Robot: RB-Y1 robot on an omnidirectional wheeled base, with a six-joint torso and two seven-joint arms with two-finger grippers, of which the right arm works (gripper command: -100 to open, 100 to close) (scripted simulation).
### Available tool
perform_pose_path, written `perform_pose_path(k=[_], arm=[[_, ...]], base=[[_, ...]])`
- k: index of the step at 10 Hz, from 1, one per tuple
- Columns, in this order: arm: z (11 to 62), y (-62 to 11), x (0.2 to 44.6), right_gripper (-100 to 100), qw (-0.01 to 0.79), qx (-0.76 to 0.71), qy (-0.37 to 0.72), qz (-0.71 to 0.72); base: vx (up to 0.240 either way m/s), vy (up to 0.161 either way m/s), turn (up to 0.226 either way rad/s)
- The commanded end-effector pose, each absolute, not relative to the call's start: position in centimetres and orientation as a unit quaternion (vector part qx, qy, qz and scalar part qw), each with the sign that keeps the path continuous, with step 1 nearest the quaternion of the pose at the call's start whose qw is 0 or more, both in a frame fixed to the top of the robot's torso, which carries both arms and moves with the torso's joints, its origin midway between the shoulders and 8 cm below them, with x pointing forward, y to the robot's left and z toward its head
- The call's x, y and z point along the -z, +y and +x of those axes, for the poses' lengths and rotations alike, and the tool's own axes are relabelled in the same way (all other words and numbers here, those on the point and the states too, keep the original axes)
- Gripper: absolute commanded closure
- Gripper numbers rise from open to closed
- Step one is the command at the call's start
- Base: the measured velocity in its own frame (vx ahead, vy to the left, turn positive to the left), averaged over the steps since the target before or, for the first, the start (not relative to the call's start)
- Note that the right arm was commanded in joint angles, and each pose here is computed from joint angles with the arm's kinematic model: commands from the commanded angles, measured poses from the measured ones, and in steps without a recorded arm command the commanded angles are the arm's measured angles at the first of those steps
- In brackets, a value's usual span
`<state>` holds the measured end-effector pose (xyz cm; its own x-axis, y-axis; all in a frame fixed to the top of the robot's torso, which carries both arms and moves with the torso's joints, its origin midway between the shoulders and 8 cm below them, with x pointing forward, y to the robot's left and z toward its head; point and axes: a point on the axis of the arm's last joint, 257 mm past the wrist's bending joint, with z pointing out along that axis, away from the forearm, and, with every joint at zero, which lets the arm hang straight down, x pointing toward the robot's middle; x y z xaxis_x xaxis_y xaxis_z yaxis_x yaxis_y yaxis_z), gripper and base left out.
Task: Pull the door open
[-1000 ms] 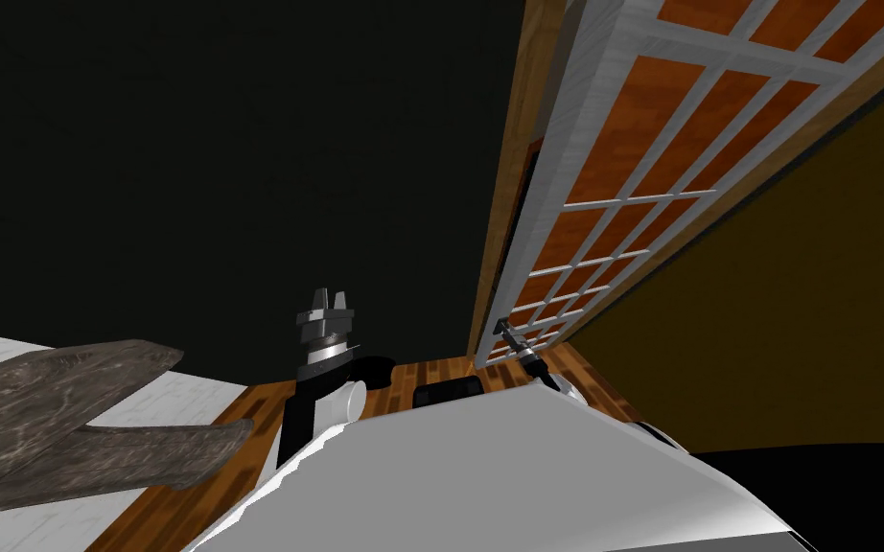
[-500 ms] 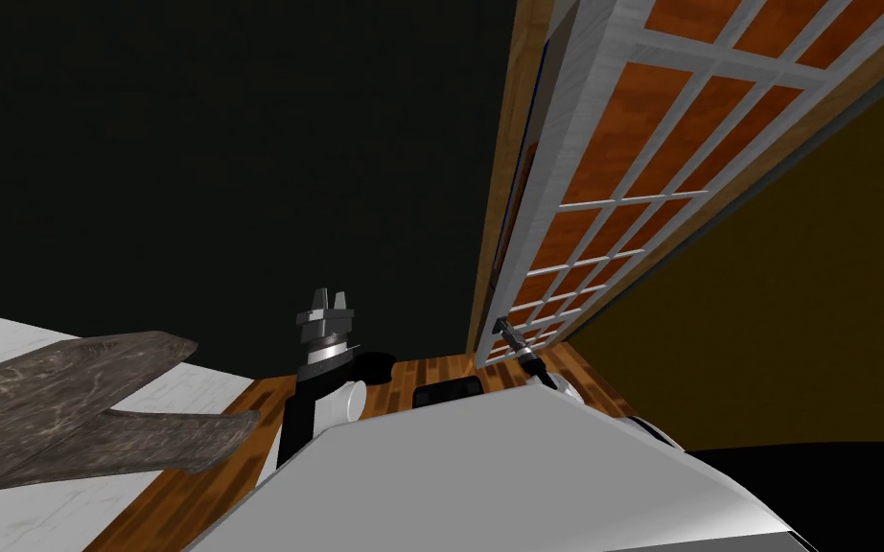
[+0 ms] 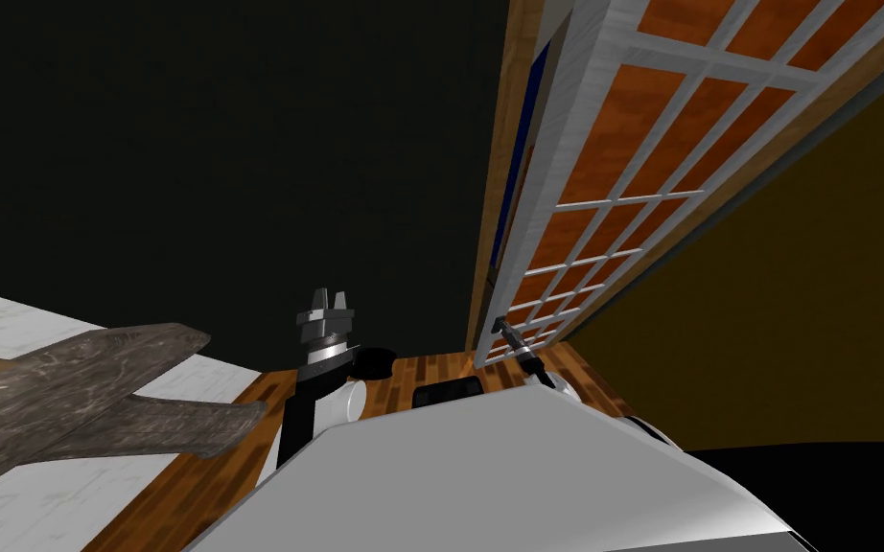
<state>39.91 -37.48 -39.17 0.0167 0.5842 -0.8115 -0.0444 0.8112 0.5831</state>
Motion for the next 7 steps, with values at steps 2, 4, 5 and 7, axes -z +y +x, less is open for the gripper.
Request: perform_pose_path(k=[2,4,5,7], arm=[[40.0,-36.17,39.7,100,0.669,-0.262,0.656,0.233],[40.17,-36.0,39.69,100,0.662,-0.279,0.648,0.252],[40.17,-36.0,39.69,100,0.662,-0.28,0.647,0.253],[40.34,-35.82,39.67,100,0.656,-0.295,0.64,0.271]], base=[[-0.043,-0.019,0.019],[-0.051,-0.029,0.041],[-0.052,-0.027,0.022],[-0.049,-0.022,0.033]])
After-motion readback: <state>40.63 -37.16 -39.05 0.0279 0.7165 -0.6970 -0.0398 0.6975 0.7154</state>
